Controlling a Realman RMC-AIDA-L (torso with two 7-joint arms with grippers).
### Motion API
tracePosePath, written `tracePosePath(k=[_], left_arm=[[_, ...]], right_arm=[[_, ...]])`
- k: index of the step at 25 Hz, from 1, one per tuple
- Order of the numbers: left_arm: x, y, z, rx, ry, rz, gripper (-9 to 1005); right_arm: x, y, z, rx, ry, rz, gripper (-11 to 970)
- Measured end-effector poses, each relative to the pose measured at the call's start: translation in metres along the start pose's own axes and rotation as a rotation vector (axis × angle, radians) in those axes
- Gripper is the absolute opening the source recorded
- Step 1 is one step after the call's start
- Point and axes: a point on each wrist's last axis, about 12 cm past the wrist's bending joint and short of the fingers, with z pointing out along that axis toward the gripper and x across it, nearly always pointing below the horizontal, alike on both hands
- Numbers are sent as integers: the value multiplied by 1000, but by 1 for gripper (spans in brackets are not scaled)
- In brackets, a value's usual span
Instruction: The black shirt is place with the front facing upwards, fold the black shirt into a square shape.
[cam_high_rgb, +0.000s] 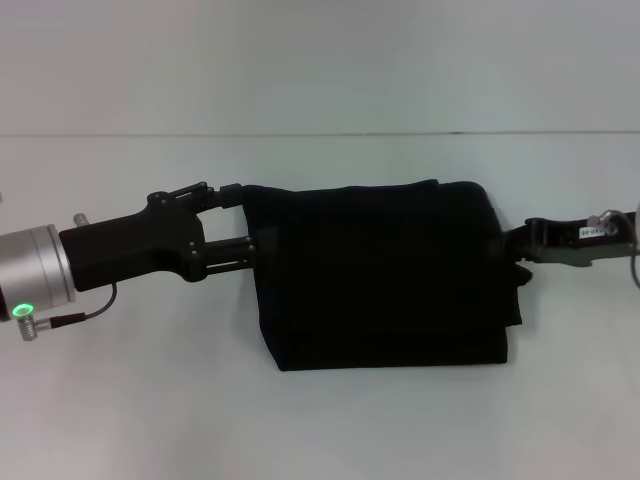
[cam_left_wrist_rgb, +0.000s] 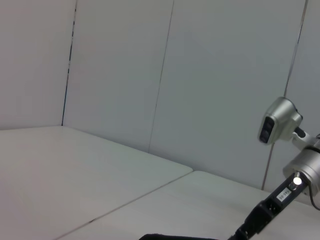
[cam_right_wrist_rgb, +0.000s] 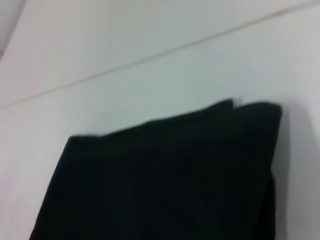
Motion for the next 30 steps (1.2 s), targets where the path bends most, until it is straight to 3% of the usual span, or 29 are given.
tracePosePath(k=[2, 5, 11, 14, 17, 20, 26, 30], left_arm=[[0, 0, 0, 1, -1, -1, 843], [-2, -1, 0, 6, -13, 0, 843], [-8, -2, -3, 17, -77, -16, 845], [-12, -1, -3, 25, -85, -54, 847], [-17, 0, -1, 50, -64, -89, 848], [-22, 1, -1, 77, -13, -104, 850], [-31, -1, 2, 115, 237, -67, 852], [-32, 0, 6, 111, 347, -90, 850]], right_arm=[[0, -4, -8, 2, -40, 2, 117], [-2, -14, -28, 12, -119, 8, 349], [6, -35, -67, -58, -280, -26, 480], [14, -34, -79, -152, -377, -132, 545], [28, -26, -82, -235, -445, -310, 644], [36, -21, -84, -273, -424, -432, 760], [44, -15, -90, -301, -252, -533, 930], [46, -6, -91, -239, -161, -559, 920]])
